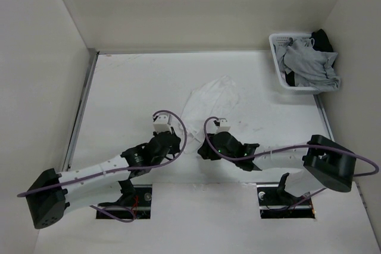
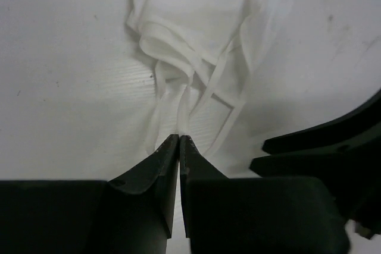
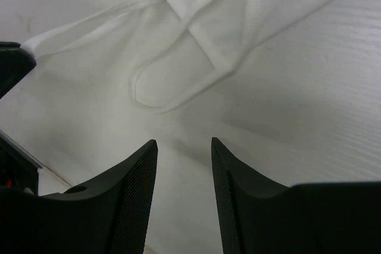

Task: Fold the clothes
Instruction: Flatten the tank top out

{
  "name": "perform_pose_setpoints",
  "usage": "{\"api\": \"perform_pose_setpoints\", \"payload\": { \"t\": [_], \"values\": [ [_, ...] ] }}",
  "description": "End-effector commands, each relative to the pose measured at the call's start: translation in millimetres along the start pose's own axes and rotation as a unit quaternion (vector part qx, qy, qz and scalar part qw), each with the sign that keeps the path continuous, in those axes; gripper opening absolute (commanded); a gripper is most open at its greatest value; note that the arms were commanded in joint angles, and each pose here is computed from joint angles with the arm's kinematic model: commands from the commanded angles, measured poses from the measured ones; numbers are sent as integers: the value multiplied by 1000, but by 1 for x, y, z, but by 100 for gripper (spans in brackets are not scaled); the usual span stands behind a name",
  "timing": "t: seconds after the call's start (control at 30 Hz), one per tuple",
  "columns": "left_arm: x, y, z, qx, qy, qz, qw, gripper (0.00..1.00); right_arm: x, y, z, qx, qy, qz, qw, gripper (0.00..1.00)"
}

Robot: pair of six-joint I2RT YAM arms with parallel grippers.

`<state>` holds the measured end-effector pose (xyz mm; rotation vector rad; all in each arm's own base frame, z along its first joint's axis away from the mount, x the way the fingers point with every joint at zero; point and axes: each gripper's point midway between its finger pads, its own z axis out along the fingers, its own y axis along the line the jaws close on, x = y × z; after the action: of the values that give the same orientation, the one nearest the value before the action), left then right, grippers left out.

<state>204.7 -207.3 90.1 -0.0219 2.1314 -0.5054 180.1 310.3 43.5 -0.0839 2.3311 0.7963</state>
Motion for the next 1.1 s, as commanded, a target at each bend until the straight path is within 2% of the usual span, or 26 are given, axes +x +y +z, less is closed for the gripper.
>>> {"api": "perform_pose_setpoints", "payload": {
  "t": [0.0,0.27,0.63,0.83,1.0,1.07],
  "values": [
    [6,2,-4,18,8,-53,998,5,-25,33,8,-21,-39,27,999,47],
    [0,3,-4,55,-16,-133,989,5,-9,22,29,72,-16,43,996,45],
    [-9,5,-8,106,-39,-156,981,6,-2,8,34,195,6,9,981,38],
    [-15,18,-9,109,-51,-167,979,6,15,10,42,206,46,13,977,29],
    [-18,25,-6,111,-48,-167,979,9,21,2,36,213,52,27,975,8],
    [-14,25,-3,108,-37,-144,983,10,20,-3,29,218,47,30,974,4]
  ]
}}
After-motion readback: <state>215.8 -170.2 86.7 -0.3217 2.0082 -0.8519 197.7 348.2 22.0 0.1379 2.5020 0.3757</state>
